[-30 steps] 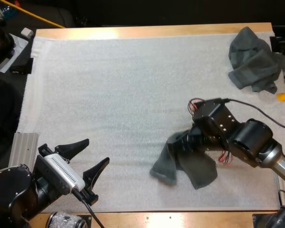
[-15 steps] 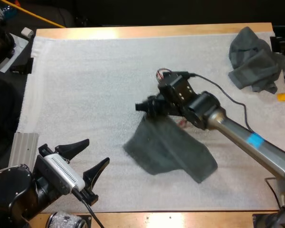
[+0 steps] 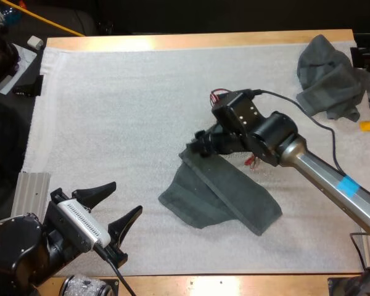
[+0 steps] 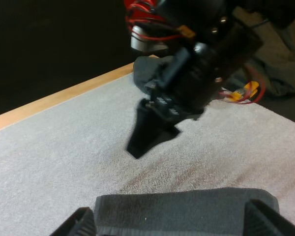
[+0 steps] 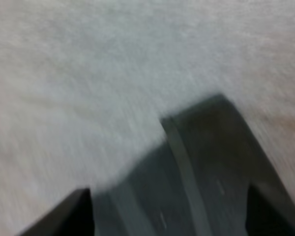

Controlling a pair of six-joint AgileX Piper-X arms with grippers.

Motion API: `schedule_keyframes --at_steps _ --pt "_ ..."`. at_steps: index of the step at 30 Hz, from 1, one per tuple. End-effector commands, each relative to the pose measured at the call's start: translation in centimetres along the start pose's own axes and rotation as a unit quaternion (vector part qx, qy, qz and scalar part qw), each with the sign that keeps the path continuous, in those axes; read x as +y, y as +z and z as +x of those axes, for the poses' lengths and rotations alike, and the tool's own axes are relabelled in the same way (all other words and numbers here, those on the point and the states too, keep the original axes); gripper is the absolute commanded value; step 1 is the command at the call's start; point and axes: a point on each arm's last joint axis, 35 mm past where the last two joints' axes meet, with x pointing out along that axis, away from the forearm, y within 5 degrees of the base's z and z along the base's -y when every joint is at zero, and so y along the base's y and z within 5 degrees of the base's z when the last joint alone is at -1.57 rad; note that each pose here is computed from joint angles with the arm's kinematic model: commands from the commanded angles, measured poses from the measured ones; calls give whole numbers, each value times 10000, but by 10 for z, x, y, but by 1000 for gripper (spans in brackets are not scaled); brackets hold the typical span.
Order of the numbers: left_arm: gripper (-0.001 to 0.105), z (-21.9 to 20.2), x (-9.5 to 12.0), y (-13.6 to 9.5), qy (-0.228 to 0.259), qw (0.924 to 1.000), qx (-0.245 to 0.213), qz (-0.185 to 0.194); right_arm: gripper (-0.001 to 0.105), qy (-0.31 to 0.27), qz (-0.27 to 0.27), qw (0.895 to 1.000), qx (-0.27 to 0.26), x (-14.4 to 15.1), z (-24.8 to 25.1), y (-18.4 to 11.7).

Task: Pick towel from pile, fold and stack

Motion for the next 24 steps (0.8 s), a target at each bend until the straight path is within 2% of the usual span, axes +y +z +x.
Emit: schedule_keyframes --at_steps 1,9,14,16,19,24 --pt "60 0 -1 0 -45 10000 33 8 62 -245 -183 9955 896 -3 -22 -21" --pt "60 0 0 -6 -15 9996 278 -89 62 -447 -221 9854 1631 -6 -32 -49" --pt "60 1 1 -12 -12 9982 556 -218 61 -491 -124 9823 1805 0 -11 -80" --pt "60 -1 0 -11 7 9986 493 -209 62 -484 -230 9822 1799 -1 -20 -72" --pt "60 -1 1 -16 17 9972 693 -277 62 -561 -243 9761 2083 3 -5 -95" --pt "60 -2 1 -20 42 9957 863 -342 62 -502 -169 9754 2141 2 13 -119"
